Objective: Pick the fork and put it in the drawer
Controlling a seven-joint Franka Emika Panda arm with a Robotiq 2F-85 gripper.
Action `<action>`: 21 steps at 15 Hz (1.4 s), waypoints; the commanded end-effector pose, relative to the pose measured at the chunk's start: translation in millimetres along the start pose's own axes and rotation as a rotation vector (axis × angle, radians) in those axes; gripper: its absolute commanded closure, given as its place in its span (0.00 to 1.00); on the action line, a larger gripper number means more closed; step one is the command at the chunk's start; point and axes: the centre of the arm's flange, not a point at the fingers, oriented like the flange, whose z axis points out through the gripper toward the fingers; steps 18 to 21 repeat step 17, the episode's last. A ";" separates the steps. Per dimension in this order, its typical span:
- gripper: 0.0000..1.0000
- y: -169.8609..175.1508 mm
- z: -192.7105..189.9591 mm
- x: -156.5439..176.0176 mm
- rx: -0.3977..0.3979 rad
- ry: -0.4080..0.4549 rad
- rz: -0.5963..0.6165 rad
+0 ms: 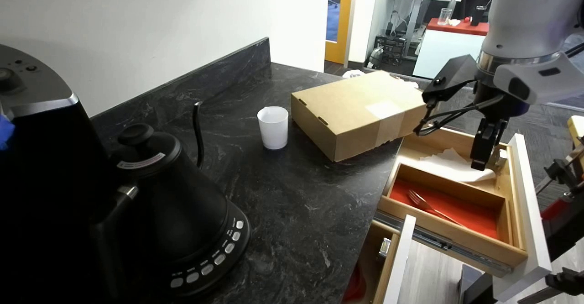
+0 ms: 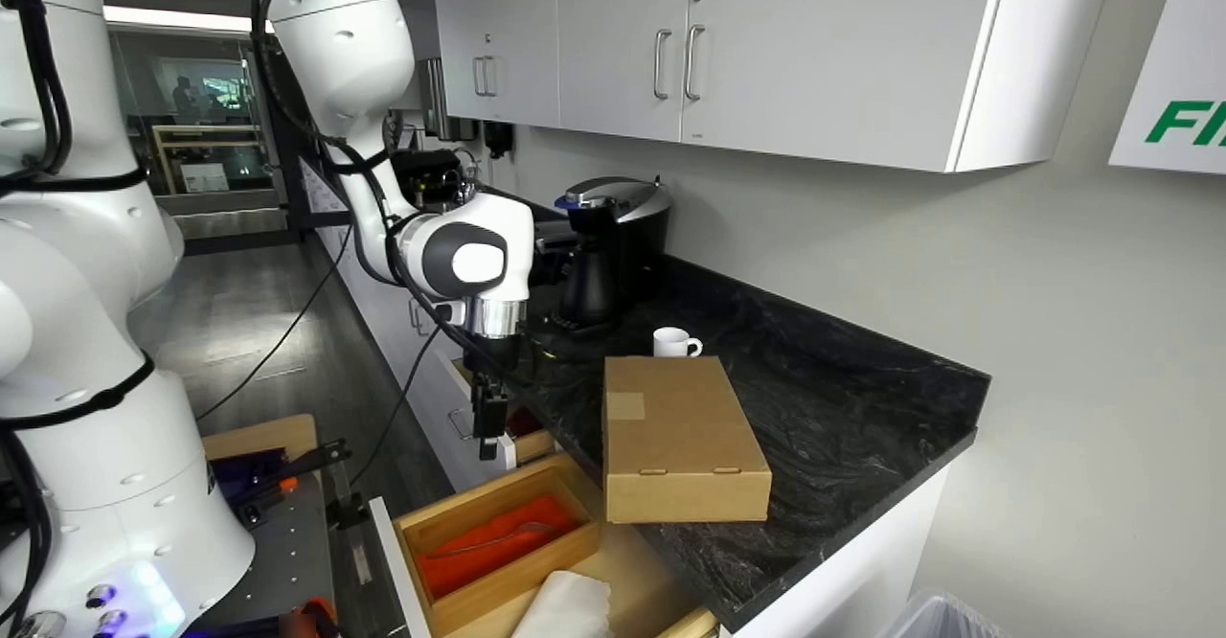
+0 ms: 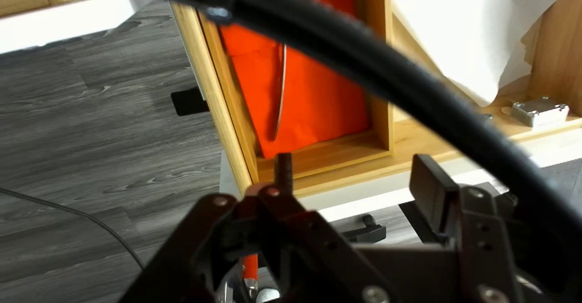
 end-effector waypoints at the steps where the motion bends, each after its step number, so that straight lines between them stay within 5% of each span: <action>1: 0.02 -24.1 -17.0 -7.7 -0.011 -0.005 0.033; 21: 0.00 -24.9 -10.8 -21.6 -0.012 -0.015 0.080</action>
